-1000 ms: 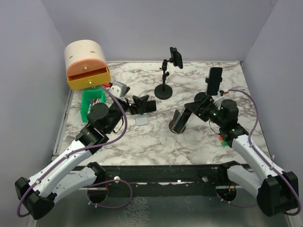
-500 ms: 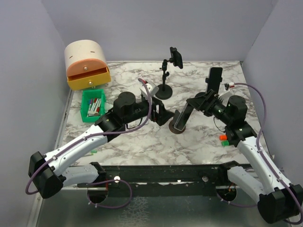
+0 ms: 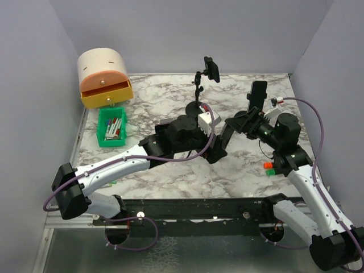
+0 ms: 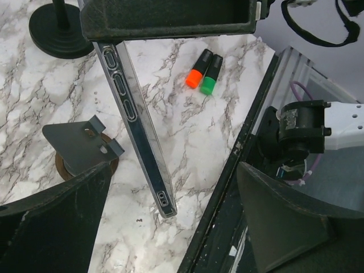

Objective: Remove the phone from the phone stand
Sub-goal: Place the phone at the center of the board.

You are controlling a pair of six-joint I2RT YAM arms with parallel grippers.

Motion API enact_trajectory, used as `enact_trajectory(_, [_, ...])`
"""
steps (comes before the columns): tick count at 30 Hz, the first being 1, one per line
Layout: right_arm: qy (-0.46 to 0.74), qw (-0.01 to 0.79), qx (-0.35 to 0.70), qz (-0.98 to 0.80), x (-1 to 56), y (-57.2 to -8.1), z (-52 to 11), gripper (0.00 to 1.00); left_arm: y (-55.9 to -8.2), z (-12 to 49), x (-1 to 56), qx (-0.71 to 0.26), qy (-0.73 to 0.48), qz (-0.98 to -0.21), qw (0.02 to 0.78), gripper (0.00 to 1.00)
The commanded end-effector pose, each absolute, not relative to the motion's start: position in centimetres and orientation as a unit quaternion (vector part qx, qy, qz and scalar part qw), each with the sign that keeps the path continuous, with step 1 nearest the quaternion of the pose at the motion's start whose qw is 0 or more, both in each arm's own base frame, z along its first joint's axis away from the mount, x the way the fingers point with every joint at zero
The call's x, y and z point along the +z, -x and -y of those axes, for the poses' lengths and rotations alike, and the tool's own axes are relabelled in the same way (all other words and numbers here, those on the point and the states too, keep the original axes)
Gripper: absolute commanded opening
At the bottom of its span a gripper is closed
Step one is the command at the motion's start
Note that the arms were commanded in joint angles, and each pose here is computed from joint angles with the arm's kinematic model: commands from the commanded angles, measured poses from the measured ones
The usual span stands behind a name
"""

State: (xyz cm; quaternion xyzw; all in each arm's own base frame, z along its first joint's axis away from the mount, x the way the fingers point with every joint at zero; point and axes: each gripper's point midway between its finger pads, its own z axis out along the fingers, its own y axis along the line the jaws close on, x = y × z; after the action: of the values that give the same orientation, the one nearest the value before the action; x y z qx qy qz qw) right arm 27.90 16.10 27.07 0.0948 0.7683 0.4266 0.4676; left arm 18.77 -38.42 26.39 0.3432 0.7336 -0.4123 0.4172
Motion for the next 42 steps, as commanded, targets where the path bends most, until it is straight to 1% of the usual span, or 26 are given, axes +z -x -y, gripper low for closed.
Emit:
enact_trajectory(1, [-0.077, 0.486, 0.444, -0.749, 29.9, -27.3, -16.5, 0.45, -20.4, 38.5, 25.8, -0.364, -0.32, -0.758, 0.436, 0.88])
enact_trajectory(3, [-0.075, 0.487, 0.444, -0.748, 30.0, -27.3, -16.5, 0.45, -20.8, 38.5, 25.5, -0.354, -0.315, -0.763, 0.44, 0.84])
enact_trajectory(7, [-0.074, 0.487, 0.443, -0.749, 30.0, -27.1, -16.5, 0.45, -21.4, 38.6, 25.3, -0.345, -0.308, -0.768, 0.443, 0.67])
enact_trajectory(9, [-0.075, 0.488, 0.443, -0.748, 30.0, -27.1, -16.4, 0.45, -21.5, 38.8, 25.4, -0.346, -0.308, -0.768, 0.443, 0.58])
enact_trajectory(11, [-0.074, 0.488, 0.443, -0.748, 30.0, -27.0, -16.4, 0.45, -21.5, 39.0, 25.5, -0.347, -0.306, -0.768, 0.442, 0.52])
enact_trajectory(13, [-0.074, 0.489, 0.443, -0.748, 30.0, -26.9, -16.4, 0.45, -21.5, 39.1, 25.6, -0.35, -0.307, -0.767, 0.441, 0.5])
enact_trajectory(15, [-0.075, 0.489, 0.443, -0.748, 30.0, -26.9, -16.4, 0.45, -21.5, 39.3, 25.6, -0.352, -0.309, -0.767, 0.439, 0.5])
enact_trajectory(20, [-0.073, 0.486, 0.447, -0.747, 30.2, -26.8, -16.5, 0.45, -21.2, 39.7, 25.4, -0.358, -0.31, -0.768, 0.431, 0.57])
enact_trajectory(24, [-0.071, 0.486, 0.451, -0.745, 30.4, -26.7, -16.6, 0.45, -21.2, 39.9, 25.1, -0.358, -0.31, -0.771, 0.426, 0.55])
enact_trajectory(27, [-0.07, 0.486, 0.452, -0.745, 30.5, -26.7, -16.7, 0.45, -21.4, 40.0, 24.9, -0.356, -0.305, -0.774, 0.425, 0.49])
enact_trajectory(32, [-0.07, 0.483, 0.453, -0.746, 30.3, -26.6, -16.7, 0.45, -21.2, 40.5, 24.8, -0.36, -0.31, -0.776, 0.416, 0.31])
enact_trajectory(34, [-0.069, 0.481, 0.454, -0.747, 30.2, -26.5, -16.8, 0.47, -21.2, 40.5, 24.6, -0.36, -0.311, -0.776, 0.414, 0.23])
enact_trajectory(35, [-0.069, 0.481, 0.455, -0.746, 30.3, -26.5, -16.8, 0.5, -21.1, 40.5, 24.7, -0.361, -0.313, -0.775, 0.414, 0.17])
enact_trajectory(36, [-0.067, 0.48, 0.456, -0.746, 30.4, -26.4, -16.9, 0.55, -21.1, 40.5, 24.7, -0.361, -0.313, -0.775, 0.413, 0.11])
enact_trajectory(38, [-0.064, 0.478, 0.46, -0.746, 30.5, -26.2, -17.0, 0.76, -21.1, 40.4, 24.9, -0.363, -0.313, -0.773, 0.415, 0.0])
enact_trajectory(40, [-0.062, 0.473, 0.463, -0.747, 30.6, -26.1, -17.1, 0.93, -21.0, 40.3, 25.3, -0.365, -0.309, -0.771, 0.42, 0.0])
enact_trajectory(41, [-0.06, 0.471, 0.464, -0.748, 30.7, -26.0, -17.2, 0.99, -21.0, 40.2, 25.6, -0.367, -0.308, -0.769, 0.422, 0.0])
enact_trajectory(42, [-0.059, 0.471, 0.466, -0.747, 30.9, -25.9, -17.2, 1.0, -20.9, 40.1, 25.8, -0.37, -0.306, -0.767, 0.425, 0.0])
